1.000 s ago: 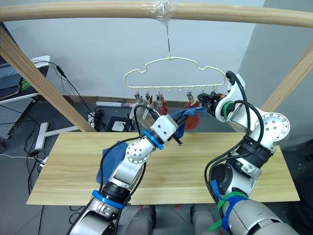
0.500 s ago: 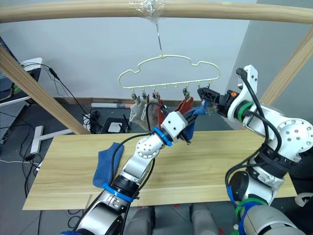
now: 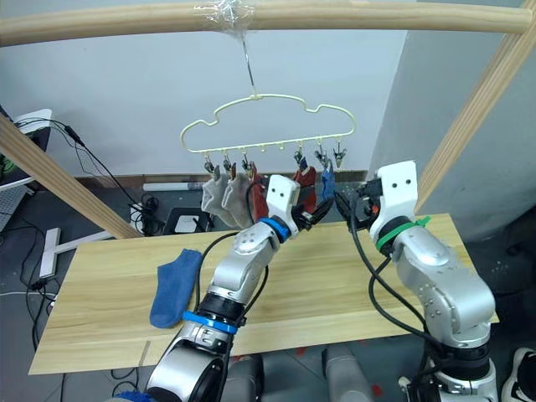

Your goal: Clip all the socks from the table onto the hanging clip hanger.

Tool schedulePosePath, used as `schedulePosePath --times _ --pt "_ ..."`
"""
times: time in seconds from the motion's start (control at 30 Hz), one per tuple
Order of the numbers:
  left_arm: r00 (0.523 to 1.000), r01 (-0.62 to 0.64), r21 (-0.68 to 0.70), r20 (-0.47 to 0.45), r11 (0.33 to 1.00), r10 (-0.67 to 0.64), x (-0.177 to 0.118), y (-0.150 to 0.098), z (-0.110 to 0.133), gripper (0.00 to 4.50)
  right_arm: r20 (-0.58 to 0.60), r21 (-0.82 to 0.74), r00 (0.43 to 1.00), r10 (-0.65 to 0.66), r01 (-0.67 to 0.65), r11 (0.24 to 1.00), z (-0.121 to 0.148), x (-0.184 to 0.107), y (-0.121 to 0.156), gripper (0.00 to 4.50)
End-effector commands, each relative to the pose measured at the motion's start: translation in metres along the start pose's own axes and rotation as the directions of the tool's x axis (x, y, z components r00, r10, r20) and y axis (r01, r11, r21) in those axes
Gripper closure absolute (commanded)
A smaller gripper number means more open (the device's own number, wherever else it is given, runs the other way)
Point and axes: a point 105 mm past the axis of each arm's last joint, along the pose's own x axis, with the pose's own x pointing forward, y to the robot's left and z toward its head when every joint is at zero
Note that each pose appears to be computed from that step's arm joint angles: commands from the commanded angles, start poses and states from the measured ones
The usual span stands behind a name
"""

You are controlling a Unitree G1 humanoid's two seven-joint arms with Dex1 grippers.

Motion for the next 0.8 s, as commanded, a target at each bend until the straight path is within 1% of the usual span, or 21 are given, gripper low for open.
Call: schedulePosePath --times 0.03,0.07,0.1,0.13,0.2,0.37,0.4,0.43,0.53,0.8 --pt "0.998 0.033 0.060 0.054 0.998 -0.036 -0.016 0.005 0.026 0.11 0.103 -0.012 0.993 -0.054 0.055 0.998 0.006 0.003 0.005 0.00" --pt "0.998 0.042 0.073 0.051 0.996 -0.046 -0.022 0.007 0.030 0.11 0.112 -0.007 0.991 -0.072 0.073 0.997 0.005 0.005 0.005 0.00" --pt "0.997 0.053 0.096 0.047 0.994 -0.058 -0.028 0.008 0.033 0.08 0.119 -0.003 0.989 -0.090 0.091 0.996 0.004 0.006 0.004 0.39" --pt "0.997 0.066 0.132 0.041 0.989 -0.072 -0.035 0.010 0.037 0.08 0.120 -0.001 0.988 -0.098 0.099 0.995 0.002 0.008 0.004 0.60" --pt "0.995 0.087 0.178 0.037 0.980 -0.095 -0.044 0.012 0.044 0.08 0.126 -0.004 0.986 -0.108 0.110 0.994 0.000 0.012 0.005 1.29" --pt "0.988 0.121 0.224 0.070 0.967 -0.139 -0.060 0.014 0.071 0.08 0.163 -0.005 0.975 -0.149 0.152 0.988 0.003 0.020 -0.001 1.29" --pt "0.986 0.126 0.238 0.077 0.963 -0.148 -0.064 0.014 0.077 0.08 0.170 -0.005 0.974 -0.151 0.154 0.988 0.004 0.022 -0.001 1.44" --pt "0.985 0.130 0.251 0.077 0.959 -0.154 -0.067 0.015 0.080 0.08 0.172 -0.007 0.974 -0.150 0.154 0.988 0.004 0.024 -0.001 1.65" --pt "0.986 0.136 0.277 0.059 0.951 -0.158 -0.074 0.016 0.083 0.08 0.176 -0.012 0.973 -0.148 0.152 0.988 0.005 0.029 0.000 2.59" --pt "0.990 0.112 0.281 0.057 0.953 -0.133 -0.080 0.021 0.083 0.08 0.181 -0.009 0.967 -0.180 0.184 0.983 0.007 0.042 -0.008 2.59"
